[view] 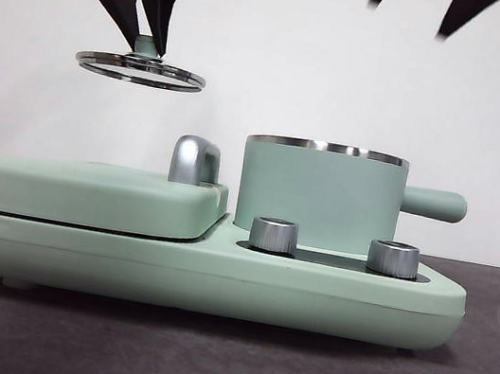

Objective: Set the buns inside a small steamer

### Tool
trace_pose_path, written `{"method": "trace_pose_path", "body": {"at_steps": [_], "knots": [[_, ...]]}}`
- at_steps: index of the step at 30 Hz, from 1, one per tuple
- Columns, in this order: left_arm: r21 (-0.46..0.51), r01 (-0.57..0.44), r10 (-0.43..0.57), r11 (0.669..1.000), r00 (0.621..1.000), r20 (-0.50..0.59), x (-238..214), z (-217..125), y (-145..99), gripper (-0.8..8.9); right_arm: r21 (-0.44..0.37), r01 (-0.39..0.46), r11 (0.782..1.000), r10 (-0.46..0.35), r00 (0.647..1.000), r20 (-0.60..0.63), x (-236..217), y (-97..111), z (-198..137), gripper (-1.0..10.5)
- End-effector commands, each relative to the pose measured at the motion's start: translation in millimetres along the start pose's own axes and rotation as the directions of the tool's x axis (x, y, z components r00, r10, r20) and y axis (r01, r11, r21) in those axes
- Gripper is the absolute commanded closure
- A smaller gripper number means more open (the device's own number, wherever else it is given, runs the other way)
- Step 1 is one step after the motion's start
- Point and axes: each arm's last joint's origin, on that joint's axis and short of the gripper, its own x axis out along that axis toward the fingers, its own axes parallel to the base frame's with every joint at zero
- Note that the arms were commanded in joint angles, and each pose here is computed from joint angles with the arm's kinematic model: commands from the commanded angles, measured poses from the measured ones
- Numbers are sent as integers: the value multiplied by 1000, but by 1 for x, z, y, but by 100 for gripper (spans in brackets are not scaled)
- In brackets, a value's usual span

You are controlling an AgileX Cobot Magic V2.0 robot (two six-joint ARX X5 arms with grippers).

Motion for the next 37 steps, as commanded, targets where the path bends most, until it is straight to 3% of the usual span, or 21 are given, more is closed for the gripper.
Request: {"method": "trace_pose_path", "body": {"at_steps": [1,8,10,13,17,21,28,37], "knots": [[-7,7,-8,1000,1000,-24,0,-2,-4,789,6,-6,1000,6,1000,11,-39,4,-27,441],[16,27,-26,1000,999,-25,1,-2,-18,789,5,-43,999,41,974,222,-121,13,-146,442],[30,37,-36,999,999,-26,1,-3,-25,789,3,-79,997,74,945,320,-129,14,-184,442],[57,58,-57,997,998,-28,0,-4,-41,789,-31,-113,993,114,869,482,-127,12,-245,442],[108,97,-94,989,995,-34,-1,-7,-68,789,-58,-139,989,148,818,556,-101,10,-302,442],[172,145,-139,974,989,-44,-4,-12,-103,789,-66,-151,986,162,816,555,-79,10,-322,442],[276,225,-215,934,974,-67,-13,-27,-160,790,-63,-154,986,162,812,561,-77,10,-321,442],[338,273,-251,901,962,-107,-10,-41,-198,796,-46,-165,985,162,812,561,-77,10,-321,442]]}}
